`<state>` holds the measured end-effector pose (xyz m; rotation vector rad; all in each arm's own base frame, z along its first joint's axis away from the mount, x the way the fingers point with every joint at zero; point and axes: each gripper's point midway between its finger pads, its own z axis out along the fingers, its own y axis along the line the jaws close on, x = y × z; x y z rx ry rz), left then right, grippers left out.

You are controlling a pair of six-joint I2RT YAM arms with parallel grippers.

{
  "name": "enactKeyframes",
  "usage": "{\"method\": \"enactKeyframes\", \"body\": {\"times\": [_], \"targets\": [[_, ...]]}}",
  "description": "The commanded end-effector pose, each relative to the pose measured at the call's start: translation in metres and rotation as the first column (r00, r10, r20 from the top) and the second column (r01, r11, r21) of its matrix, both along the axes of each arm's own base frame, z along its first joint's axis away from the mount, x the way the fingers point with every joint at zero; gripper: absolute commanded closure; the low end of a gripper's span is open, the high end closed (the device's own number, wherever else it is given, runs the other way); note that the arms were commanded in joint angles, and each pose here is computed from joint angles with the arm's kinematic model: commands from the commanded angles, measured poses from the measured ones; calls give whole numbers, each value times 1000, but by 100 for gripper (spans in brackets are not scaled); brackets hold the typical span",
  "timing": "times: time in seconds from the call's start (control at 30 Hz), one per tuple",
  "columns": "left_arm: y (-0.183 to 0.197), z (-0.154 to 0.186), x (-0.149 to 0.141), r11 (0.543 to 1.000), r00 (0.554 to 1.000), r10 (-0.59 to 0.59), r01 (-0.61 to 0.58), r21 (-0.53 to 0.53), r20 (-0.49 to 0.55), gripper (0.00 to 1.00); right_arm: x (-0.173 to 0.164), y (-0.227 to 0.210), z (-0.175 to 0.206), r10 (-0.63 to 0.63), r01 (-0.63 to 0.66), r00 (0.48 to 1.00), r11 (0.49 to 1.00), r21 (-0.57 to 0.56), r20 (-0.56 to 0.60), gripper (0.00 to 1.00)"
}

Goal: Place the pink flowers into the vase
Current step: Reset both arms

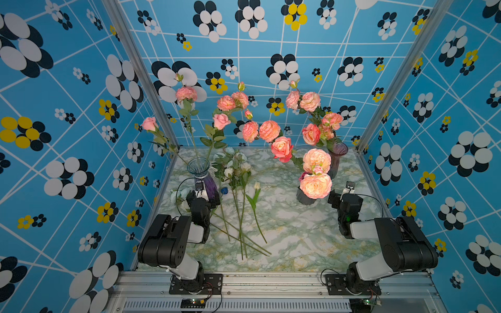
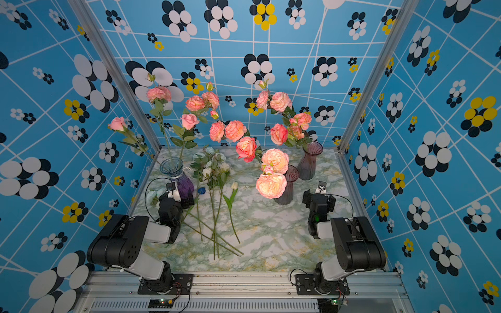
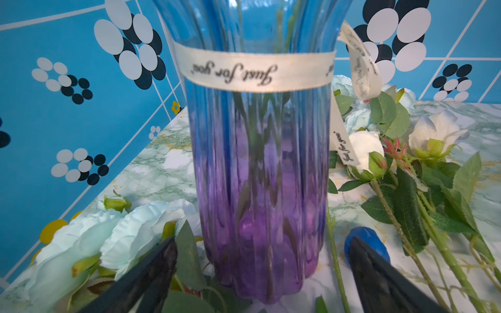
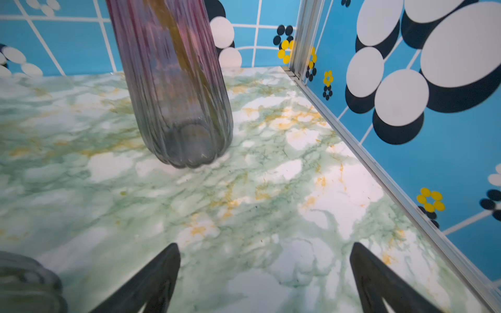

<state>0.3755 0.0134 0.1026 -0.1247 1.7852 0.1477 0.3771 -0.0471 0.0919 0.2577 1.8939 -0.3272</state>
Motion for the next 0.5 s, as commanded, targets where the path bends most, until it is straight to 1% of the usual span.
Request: {"method": "enactKeyframes", "body": {"times": [0.0,0.37,0.47], "targets": [[0,4,4,1000,1000,5,-6,16,7,0,8,8,3,33,-32,999,999,34,-13,1],[0,4,5,1000,1000,5,-5,17,6,1,9,9,4,40,-40,999,999,33,-9,1],[-1,2,6,1000,1000,2,-2,17,-8,0,9,9,4,40,-40,999,999,33,-8,1]]}}
